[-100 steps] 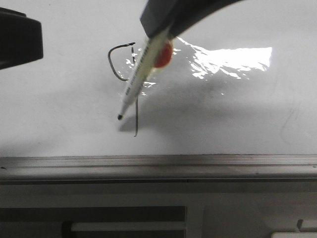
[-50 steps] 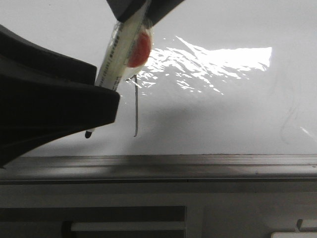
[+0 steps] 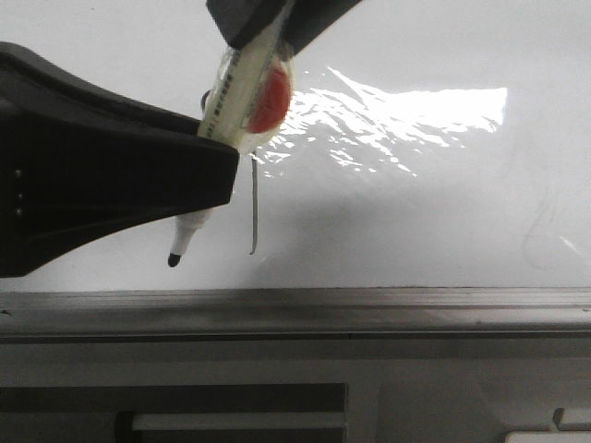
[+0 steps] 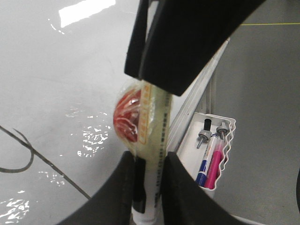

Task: Write number 9 on whiteboard

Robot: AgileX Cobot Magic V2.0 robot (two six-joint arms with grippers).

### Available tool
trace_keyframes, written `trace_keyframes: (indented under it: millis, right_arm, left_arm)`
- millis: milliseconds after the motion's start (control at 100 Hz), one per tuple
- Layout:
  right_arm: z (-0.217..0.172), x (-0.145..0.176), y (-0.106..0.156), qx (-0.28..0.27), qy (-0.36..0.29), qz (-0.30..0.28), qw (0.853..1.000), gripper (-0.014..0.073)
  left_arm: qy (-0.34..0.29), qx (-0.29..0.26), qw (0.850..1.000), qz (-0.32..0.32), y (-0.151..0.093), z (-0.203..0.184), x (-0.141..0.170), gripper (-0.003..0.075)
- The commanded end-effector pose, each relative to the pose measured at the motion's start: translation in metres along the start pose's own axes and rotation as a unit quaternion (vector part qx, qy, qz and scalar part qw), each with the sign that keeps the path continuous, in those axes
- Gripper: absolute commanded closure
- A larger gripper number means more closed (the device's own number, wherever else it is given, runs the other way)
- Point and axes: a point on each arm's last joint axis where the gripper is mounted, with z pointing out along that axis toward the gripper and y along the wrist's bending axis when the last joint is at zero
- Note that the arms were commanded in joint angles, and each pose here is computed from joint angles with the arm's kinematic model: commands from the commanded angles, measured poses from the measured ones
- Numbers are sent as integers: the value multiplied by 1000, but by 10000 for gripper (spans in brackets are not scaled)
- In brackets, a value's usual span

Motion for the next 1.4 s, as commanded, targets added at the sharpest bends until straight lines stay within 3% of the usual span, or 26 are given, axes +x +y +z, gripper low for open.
trace_keyframes:
  millis: [0,160,250,330,450,520,690,1040,1110,1240,1390]
  right_arm:
    - [-15,-14,5,-14,-54,-5,998,592]
    - [-15,-14,5,-15,-57,-5,998,264]
    - [-15,-14,4,-12,-58,-8,998,183]
    - [-15,-14,4,-12,-57,-8,998,188]
    - [-15,-14,4,-12,-56,-8,998,188]
    - [-15,-14,4,-12,-55,-8,998,188]
    - [-15,-13,4,-10,-49,-8,999,188]
    - [-15,-11,4,-8,-40,-8,999,188]
    - [-15,-10,3,-7,-36,-8,999,188]
    - [-15,-10,3,-6,-35,-9,999,188]
    - [-19,-12,0,12,-52,-33,998,236]
  left_arm:
    - [-70,7,997,-4,0,1,-21,741]
    - [-67,3,998,-10,1,1,-20,741]
    - [-56,-31,996,-65,8,1,-18,741]
    - [-42,-96,981,-164,20,0,-13,741]
    - [-27,-186,933,-307,34,-4,-2,741]
    - [-20,-204,919,-338,37,-5,2,741]
    - [7,-217,905,-366,37,-2,11,741]
    - [11,-219,905,-365,38,1,14,724]
    - [11,-219,905,-364,38,1,14,646]
    - [0,-217,906,-363,38,-1,10,430]
    - [-25,-215,908,-360,38,-6,2,395]
